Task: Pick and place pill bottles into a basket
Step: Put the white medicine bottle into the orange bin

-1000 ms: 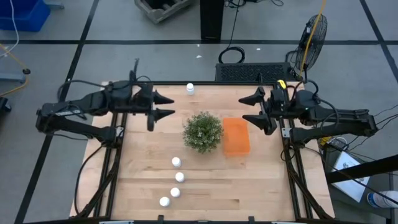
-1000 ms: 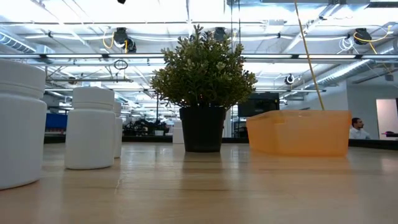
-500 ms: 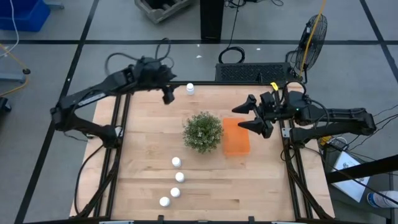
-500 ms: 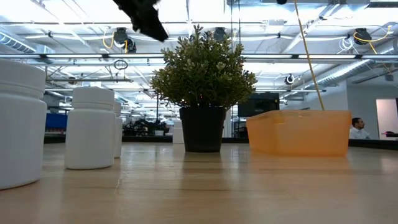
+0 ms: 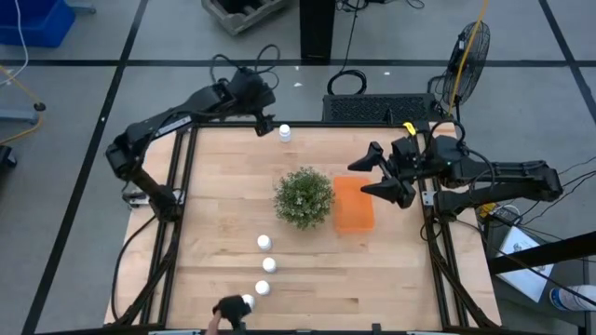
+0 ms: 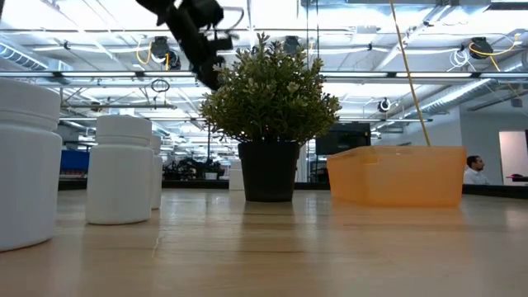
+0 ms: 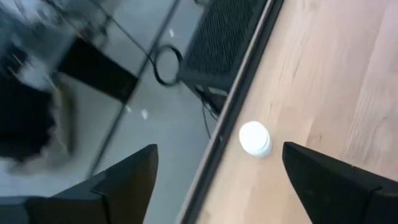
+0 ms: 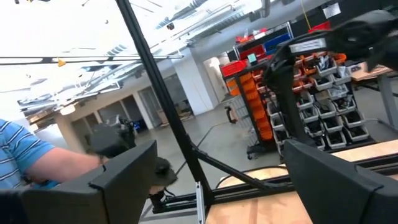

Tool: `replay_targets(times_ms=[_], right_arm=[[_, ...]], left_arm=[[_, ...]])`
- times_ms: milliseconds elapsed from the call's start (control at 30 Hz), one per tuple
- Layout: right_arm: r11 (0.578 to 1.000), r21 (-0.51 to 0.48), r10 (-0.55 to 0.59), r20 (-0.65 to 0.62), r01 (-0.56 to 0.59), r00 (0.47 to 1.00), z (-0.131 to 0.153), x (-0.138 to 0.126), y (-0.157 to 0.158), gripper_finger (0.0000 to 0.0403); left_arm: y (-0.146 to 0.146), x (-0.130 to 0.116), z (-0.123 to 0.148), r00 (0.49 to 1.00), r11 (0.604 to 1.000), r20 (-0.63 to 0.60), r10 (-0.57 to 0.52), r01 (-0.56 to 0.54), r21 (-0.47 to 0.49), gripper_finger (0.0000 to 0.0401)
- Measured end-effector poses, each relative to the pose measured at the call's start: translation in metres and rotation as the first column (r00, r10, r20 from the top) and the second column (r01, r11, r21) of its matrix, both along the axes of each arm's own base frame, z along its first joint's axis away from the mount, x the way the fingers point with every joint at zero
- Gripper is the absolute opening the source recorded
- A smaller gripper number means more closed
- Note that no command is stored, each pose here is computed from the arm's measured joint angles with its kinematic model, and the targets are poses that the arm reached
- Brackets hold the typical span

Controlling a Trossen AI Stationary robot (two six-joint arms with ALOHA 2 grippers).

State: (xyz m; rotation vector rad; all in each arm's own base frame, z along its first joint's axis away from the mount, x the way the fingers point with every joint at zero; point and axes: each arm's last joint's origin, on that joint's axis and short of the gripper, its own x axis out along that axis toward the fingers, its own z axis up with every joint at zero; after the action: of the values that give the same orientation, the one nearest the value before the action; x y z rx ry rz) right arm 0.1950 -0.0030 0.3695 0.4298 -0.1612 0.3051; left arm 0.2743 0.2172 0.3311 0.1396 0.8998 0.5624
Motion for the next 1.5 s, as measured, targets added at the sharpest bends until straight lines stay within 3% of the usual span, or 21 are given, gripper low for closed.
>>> replay_targets(times_ms=[133,300,533,833,1500], right_arm=[[1.0,-0.008,0.008,0.002,-0.008,1.0,0.0,0.0,0.002,0.0338],[1.0,-0.017,0.007,0.004,-0.007,1.0,0.0,0.0,0.002,0.0338],[1.0,-0.006,0.005,0.002,-0.005,1.0,0.0,0.0,0.002,0.0338],[1.0,0.011,0.008,-0.003,-0.008,1.0,0.0,0.0,0.002,0.0338],[1.0,-0.001,-0.022,0.01,0.022,1.0,0.001,0.0,0.001,0.0338]], left_arm=[[0.017,0.0,-0.018,0.999,0.993,0.018,0.041,-0.039,-0.115,0.0362],[0.023,0.012,-0.039,1.0,0.984,-0.001,0.018,-0.017,-0.176,0.0358],[0.034,0.033,-0.067,0.999,0.98,0.015,0.032,-0.028,-0.195,0.0356],[0.054,0.028,-0.086,0.995,0.956,0.048,0.085,-0.068,-0.286,0.0362],[0.063,0.039,-0.116,0.995,0.939,0.045,0.09,-0.07,-0.336,0.0365]])
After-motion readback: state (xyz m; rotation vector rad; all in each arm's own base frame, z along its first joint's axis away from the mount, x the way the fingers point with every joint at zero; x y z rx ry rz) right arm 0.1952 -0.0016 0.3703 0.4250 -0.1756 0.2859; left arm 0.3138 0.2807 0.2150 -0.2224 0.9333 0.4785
